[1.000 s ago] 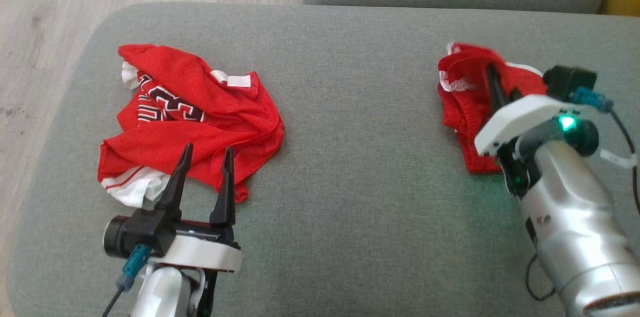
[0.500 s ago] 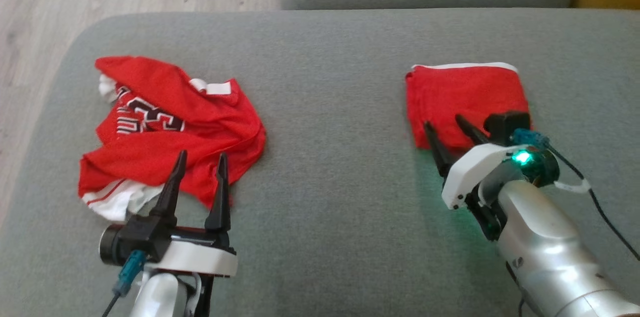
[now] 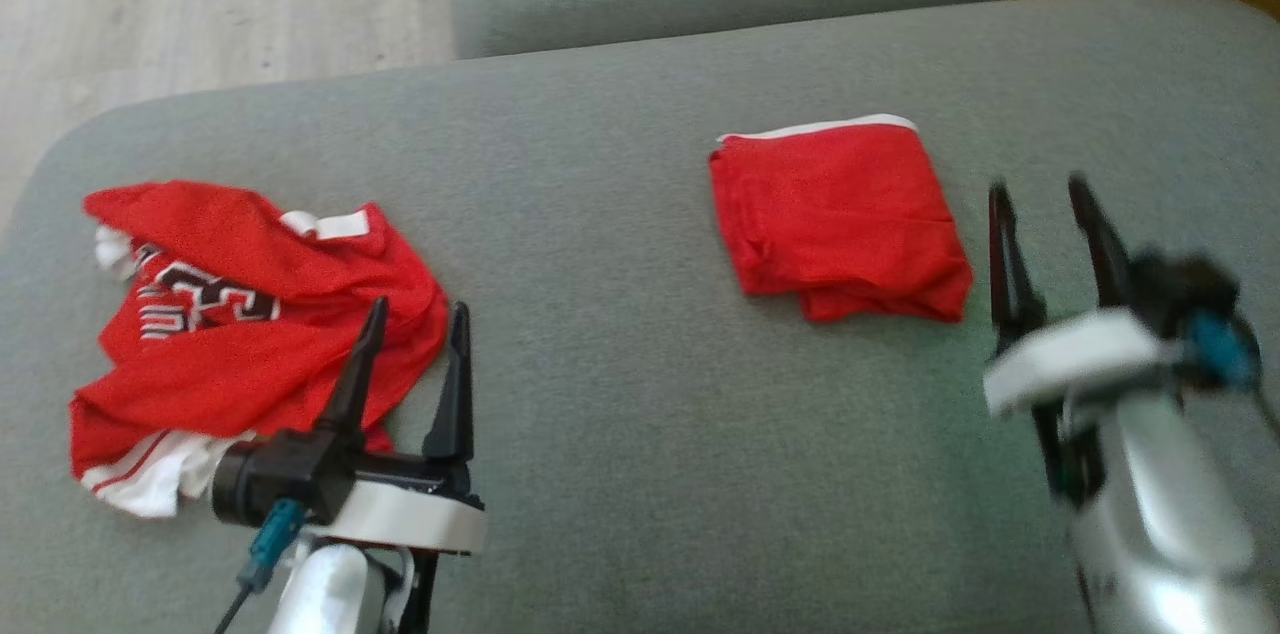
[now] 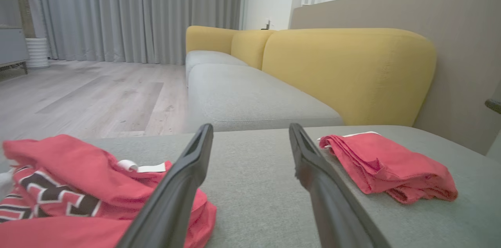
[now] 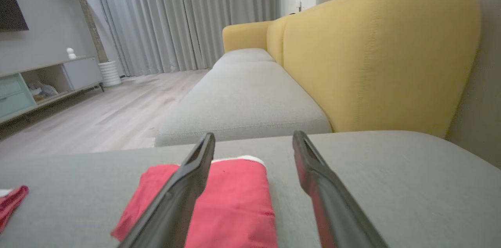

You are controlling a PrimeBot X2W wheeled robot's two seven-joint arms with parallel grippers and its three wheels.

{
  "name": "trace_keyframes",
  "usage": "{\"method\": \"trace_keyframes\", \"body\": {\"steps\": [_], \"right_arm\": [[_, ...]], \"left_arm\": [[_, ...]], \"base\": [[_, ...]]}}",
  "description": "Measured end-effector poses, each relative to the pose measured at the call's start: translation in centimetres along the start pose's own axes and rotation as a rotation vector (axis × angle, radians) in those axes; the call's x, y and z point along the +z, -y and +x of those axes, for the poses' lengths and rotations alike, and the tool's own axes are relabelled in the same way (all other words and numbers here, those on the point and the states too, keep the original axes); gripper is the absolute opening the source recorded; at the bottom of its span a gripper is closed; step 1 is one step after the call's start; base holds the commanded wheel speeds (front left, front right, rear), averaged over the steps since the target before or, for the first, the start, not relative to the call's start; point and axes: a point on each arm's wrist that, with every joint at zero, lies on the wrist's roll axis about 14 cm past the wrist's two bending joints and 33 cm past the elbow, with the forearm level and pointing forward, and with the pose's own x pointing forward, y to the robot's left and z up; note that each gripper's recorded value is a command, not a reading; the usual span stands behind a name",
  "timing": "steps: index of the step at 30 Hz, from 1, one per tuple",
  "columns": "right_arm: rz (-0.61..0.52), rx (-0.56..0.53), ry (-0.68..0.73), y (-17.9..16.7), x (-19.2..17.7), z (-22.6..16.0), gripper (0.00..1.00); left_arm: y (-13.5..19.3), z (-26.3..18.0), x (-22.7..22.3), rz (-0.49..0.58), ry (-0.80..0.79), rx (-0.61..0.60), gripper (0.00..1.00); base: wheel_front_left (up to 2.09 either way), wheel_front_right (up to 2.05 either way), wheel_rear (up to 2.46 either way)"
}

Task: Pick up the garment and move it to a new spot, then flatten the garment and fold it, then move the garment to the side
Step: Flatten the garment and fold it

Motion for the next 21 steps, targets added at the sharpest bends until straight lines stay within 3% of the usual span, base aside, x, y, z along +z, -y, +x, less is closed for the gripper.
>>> {"method": "trace_keyframes", "body": {"steps": [5,12,13,14,15,21], "right_arm": [[-0.010,-0.081,-0.035,1.5,-2.4,-4.3,1.00],[-0.017,-0.099,-0.016,2.0,-2.0,-3.6,1.00],[-0.017,-0.099,-0.016,2.0,-2.0,-3.6,0.89],[-0.011,-0.098,-0.011,2.0,-1.9,-2.6,0.23],[-0.011,-0.098,-0.011,2.0,-1.9,-2.6,0.00],[-0.028,-0.088,0.025,1.9,-0.4,2.9,0.00]], "left_arm": [[1.0,0.7,-0.6,-0.008,-0.013,-0.033,1.00],[1.3,1.1,-2.0,-0.029,-0.048,-0.041,1.00],[1.3,1.1,-2.0,-0.029,-0.048,-0.041,1.00],[1.1,1.1,-2.4,-0.032,-0.058,-0.036,1.00],[1.1,1.1,-2.4,-0.032,-0.058,-0.036,1.00],[-0.1,2.4,-2.8,-0.032,-0.062,-0.016,1.00]], "base": [[0.00,0.00,0.00],[0.00,0.00,0.00],[0.00,0.00,0.00],[0.00,0.00,0.00],[0.00,0.00,0.00],[0.00,0.00,0.00]]}}
